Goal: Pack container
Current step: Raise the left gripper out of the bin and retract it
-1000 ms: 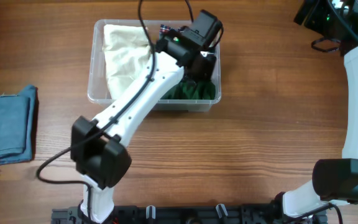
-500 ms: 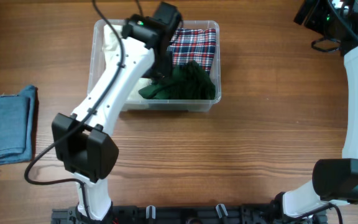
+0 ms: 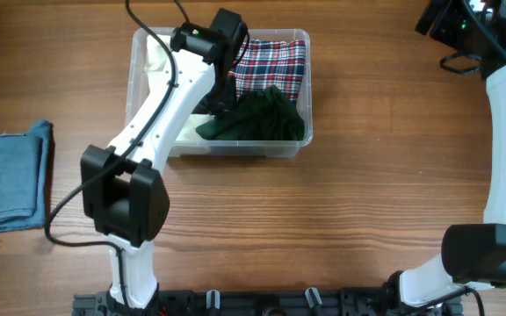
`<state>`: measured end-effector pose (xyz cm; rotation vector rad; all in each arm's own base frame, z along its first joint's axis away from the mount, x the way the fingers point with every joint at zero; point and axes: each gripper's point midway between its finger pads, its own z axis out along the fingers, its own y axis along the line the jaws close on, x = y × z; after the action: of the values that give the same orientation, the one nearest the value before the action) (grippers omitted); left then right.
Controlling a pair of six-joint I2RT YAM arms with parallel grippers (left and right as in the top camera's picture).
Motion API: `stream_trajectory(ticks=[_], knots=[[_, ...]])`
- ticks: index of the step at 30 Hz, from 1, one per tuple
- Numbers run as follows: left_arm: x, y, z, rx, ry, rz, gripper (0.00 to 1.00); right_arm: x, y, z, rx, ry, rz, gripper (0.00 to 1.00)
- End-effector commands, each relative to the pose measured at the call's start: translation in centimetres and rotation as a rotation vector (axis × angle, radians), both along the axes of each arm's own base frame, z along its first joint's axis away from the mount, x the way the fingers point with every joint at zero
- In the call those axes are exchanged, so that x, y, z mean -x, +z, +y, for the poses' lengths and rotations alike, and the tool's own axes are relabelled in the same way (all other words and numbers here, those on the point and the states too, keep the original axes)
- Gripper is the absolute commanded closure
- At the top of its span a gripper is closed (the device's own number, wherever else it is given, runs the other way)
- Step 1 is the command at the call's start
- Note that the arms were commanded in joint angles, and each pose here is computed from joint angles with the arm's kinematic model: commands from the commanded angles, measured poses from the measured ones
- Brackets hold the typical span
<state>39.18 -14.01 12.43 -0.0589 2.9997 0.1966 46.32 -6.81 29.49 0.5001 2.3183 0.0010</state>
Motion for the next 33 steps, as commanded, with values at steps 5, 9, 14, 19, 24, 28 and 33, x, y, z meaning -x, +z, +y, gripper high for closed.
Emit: stream_trajectory(ticks=[5, 9, 14, 19, 24, 28, 33], knots=[[-0.3, -3.6, -0.9, 0.010, 0.015, 0.061, 0.96, 0.0, -0.2, -0.2, -0.001, -0.020, 0.003, 0.00], [-0.3, -5.0, -1.3, 0.014, 0.013, 0.087, 0.96, 0.0, -0.2, -0.2, -0.001, -0.020, 0.003, 0.00], [-0.4, -5.8, -1.7, 0.018, 0.007, 0.096, 0.96, 0.0, -0.2, -0.2, -0.001, -0.020, 0.003, 0.00], [-0.6, -6.0, -3.5, 0.088, -0.008, 0.087, 0.96, 0.0, -0.2, -0.2, -0.001, -0.020, 0.003, 0.00], [-0.5, -6.5, -4.6, 0.087, -0.035, 0.086, 0.96, 0.0, -0.2, -0.2, -0.001, -0.020, 0.003, 0.00], [-0.1, -8.1, -4.7, 0.070, -0.039, 0.122, 0.96, 0.0, -0.2, -0.2, -0.001, -0.020, 0.003, 0.00], [0.0, -9.6, -4.6, 0.056, -0.037, 0.151, 0.96, 0.0, -0.2, -0.2, -0.001, -0.020, 0.003, 0.00]])
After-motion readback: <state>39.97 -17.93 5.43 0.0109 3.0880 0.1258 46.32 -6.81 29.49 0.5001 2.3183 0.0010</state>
